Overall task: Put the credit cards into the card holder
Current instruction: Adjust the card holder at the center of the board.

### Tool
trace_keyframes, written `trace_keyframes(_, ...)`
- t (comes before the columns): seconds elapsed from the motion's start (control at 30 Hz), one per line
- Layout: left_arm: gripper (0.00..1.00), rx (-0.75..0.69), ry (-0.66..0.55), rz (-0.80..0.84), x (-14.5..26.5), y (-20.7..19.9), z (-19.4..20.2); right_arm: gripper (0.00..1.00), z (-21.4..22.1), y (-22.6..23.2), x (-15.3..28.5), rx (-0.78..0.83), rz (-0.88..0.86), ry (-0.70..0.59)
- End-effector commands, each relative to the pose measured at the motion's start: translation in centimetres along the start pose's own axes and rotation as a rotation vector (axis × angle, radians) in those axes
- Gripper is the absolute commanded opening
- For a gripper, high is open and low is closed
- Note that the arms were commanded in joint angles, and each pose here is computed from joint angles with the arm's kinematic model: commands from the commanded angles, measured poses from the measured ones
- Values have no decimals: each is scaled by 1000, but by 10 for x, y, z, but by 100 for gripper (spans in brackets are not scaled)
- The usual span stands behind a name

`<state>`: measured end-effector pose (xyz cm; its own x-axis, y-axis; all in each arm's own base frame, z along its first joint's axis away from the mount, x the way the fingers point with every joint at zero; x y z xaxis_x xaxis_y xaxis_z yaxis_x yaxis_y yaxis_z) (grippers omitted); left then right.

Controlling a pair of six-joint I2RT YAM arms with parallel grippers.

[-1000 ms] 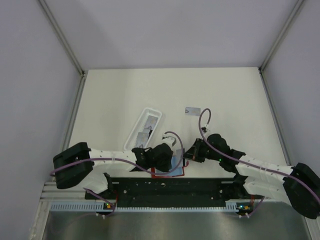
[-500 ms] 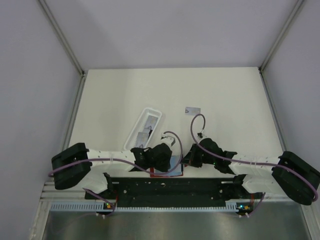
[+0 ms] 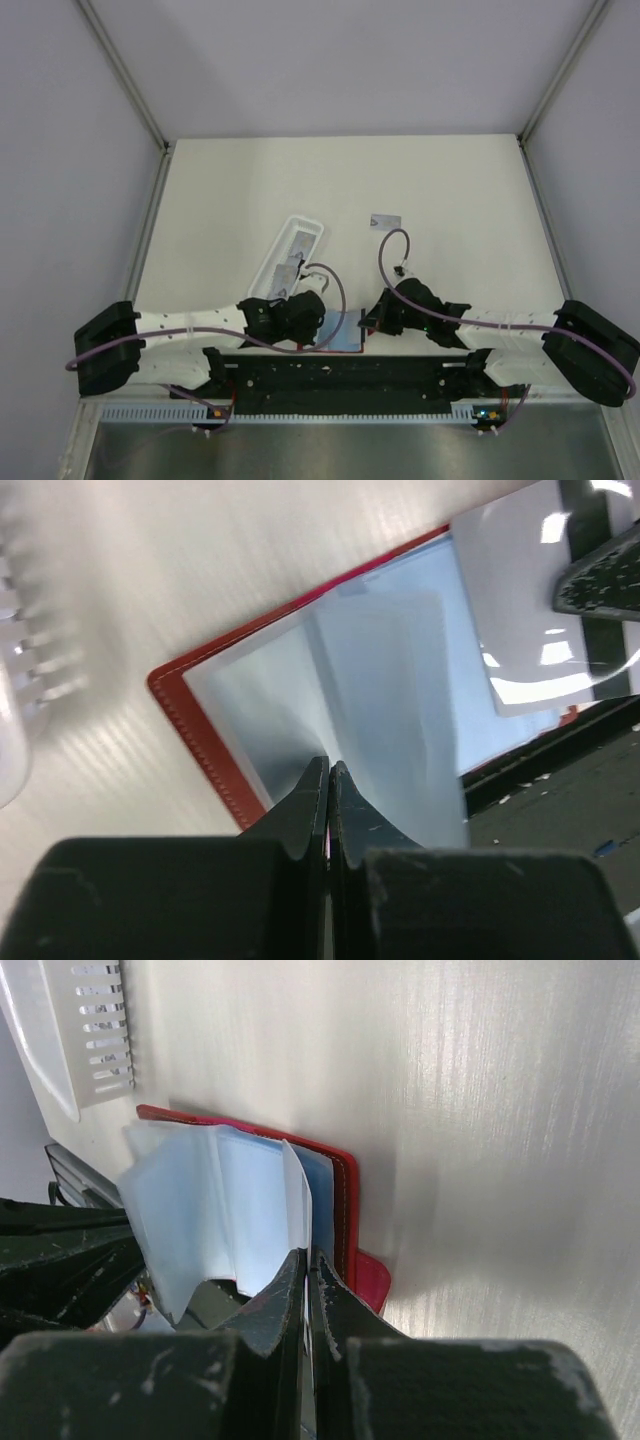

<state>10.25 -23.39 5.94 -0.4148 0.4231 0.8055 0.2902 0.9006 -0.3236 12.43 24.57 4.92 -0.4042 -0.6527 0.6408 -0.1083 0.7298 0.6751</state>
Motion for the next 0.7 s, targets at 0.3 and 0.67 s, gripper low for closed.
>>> trace_keyframes(0.3,0,142,-288,-102,82,35,-48,0,6,-16,0,29,107,13)
trace_keyframes(0.67,0,3,-426,355,125,-61,-105,0,1,-20,6,32,128,-26)
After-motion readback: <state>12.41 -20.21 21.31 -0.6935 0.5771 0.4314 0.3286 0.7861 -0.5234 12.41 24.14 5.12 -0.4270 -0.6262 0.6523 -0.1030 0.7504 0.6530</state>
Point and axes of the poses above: each gripper's point midway between its finger pads, its own x axis back along the fingers, its own y axis along the line the jaws close on, z = x × y, the point moved 3 cm from there along x, back along the fingers, and after that the axes turned 9 degrees about x, right-handed, at the moved point
